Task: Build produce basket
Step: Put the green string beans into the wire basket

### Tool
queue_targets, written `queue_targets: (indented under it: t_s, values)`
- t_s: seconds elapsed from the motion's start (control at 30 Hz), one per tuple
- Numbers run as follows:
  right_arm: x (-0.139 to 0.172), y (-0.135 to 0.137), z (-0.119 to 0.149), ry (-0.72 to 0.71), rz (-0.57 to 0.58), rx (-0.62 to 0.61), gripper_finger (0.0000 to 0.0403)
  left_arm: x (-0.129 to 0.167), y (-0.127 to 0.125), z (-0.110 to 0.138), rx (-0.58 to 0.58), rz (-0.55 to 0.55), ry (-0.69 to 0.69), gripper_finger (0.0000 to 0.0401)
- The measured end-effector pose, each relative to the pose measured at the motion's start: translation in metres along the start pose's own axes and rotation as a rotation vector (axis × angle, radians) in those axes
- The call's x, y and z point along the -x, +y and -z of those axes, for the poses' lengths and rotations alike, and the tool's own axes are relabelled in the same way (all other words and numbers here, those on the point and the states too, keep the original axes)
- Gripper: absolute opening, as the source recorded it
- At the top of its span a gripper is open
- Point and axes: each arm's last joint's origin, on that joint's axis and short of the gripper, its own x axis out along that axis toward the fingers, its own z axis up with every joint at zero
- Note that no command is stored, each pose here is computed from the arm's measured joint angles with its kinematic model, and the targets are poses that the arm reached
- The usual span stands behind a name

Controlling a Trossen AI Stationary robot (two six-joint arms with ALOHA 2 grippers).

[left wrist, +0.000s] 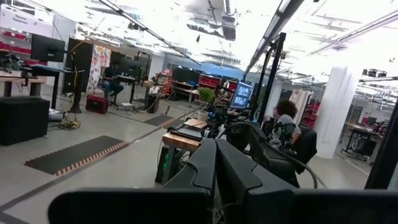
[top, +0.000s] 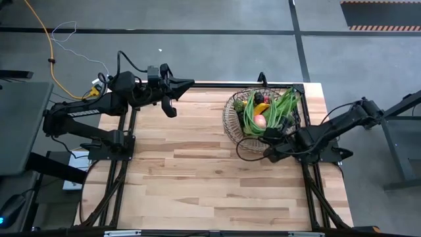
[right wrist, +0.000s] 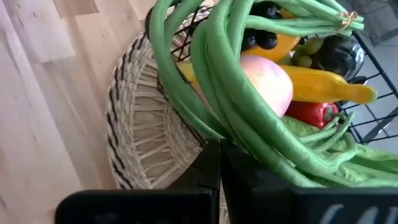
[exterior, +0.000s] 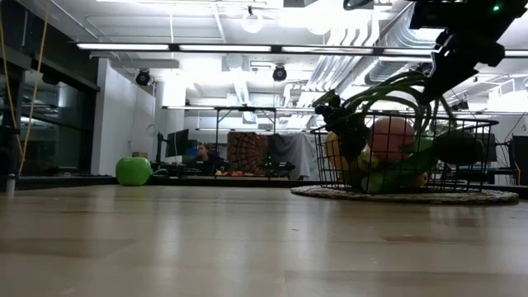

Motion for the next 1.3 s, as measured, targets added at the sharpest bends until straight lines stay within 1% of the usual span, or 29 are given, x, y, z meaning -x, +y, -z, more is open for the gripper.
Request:
queue_targets:
  t_s: [0.2,0.43,0.6,0.87,1.1,1.3]
  values:
    - [-0.002,-0.009,-0.003,0.007,0.012,0.045,0.0,0.0,0.0,0.0,0.009,0.0,0.0,0.0]
    - [-0.009,-0.028,-0.007,0.042,0.062,0.08,0.0,0.0,0.0,0.0,0.011,0.001,0.001,0.0]
    - [-0.019,-0.044,-0.008,0.132,0.096,0.144,0.0,0.0,0.0,0.0,0.012,0.001,0.001,0.0]
    - [-0.032,-0.066,-0.008,0.277,0.032,0.302,0.0,0.0,0.0,0.001,0.03,0.003,0.005,0.0]
    - [-0.037,-0.085,0.001,0.443,0.004,0.445,0.0,0.0,0.0,0.001,0.027,0.002,0.005,0.0]
    - [-0.04,-0.097,0.005,0.51,-0.003,0.502,0.0,0.0,0.0,0.001,0.026,0.002,0.005,0.0]
